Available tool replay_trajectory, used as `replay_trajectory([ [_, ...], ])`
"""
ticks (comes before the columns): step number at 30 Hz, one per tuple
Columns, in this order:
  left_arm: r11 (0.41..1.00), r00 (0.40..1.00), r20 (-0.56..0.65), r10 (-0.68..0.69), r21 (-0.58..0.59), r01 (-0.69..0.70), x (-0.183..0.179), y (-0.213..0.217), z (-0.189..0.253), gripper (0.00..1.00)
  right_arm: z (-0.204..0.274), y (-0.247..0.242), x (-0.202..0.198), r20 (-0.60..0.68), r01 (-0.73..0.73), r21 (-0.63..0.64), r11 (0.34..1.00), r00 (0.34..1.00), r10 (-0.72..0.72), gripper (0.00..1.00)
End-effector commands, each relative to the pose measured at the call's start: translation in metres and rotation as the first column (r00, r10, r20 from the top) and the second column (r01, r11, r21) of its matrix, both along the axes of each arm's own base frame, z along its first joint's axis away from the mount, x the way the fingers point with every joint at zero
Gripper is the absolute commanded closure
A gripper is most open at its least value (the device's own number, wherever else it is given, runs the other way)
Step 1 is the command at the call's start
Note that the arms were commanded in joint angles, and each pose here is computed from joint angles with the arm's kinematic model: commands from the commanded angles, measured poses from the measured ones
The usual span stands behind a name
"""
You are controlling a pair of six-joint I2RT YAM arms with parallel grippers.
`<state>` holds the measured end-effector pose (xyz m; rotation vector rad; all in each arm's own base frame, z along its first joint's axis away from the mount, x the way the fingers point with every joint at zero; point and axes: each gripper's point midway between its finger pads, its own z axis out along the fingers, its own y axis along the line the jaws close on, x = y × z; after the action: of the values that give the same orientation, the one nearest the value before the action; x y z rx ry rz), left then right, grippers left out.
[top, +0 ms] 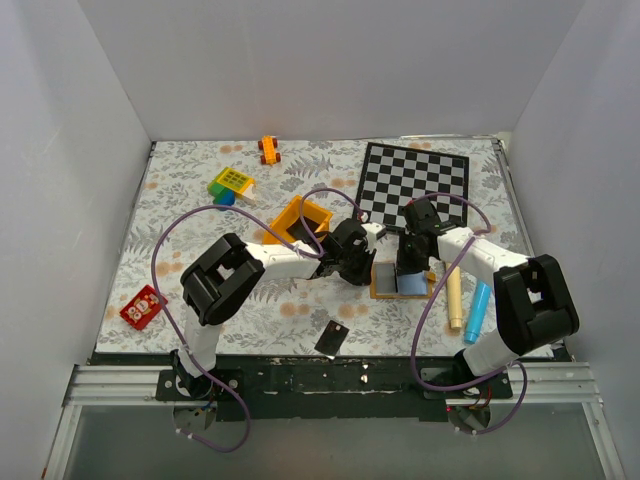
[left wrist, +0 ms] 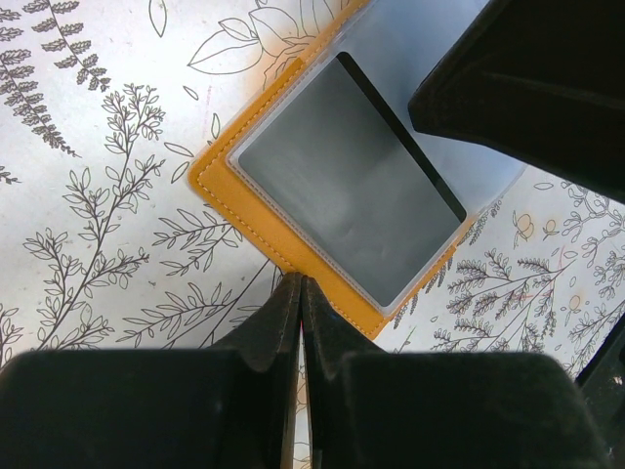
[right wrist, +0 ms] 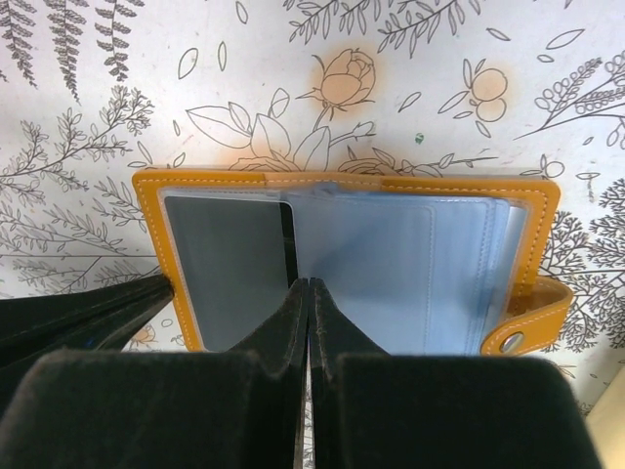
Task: Put the credit cards into the card holder
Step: Insert the credit card into the card slot.
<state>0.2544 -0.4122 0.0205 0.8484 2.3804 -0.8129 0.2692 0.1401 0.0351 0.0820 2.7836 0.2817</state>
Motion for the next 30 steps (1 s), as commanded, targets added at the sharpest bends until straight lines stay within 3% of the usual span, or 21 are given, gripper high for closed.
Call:
replay_trajectory([
  [1,0.999,1.000,-0.014,-0.013,0.037,0.013,-0.006,0.004,-0.013,1.00,0.013,-0.005,0.014,0.063,0.009,-0.043,0.999,0.998,-0.007,0.99],
  [8,0.999,1.000,-0.013,-0.010,0.038,0.011,-0.005,0.005,-0.012,1.00,0.008,-0.003,0.014,0.048,-0.001,-0.042,0.999,0.999,0.003,0.99],
  [24,0.999,1.000,-0.010,-0.012,0.036,0.012,-0.004,0.003,-0.012,1.00,0.011,0.037,0.007,0.032,-0.100,0.170,0.980,0.995,0.096,0.99],
  [30,0.999,1.000,-0.013,-0.014,0.038,0.015,-0.005,0.003,-0.013,1.00,0.013,0.021,0.009,0.042,-0.049,0.091,0.995,0.998,0.045,0.99],
])
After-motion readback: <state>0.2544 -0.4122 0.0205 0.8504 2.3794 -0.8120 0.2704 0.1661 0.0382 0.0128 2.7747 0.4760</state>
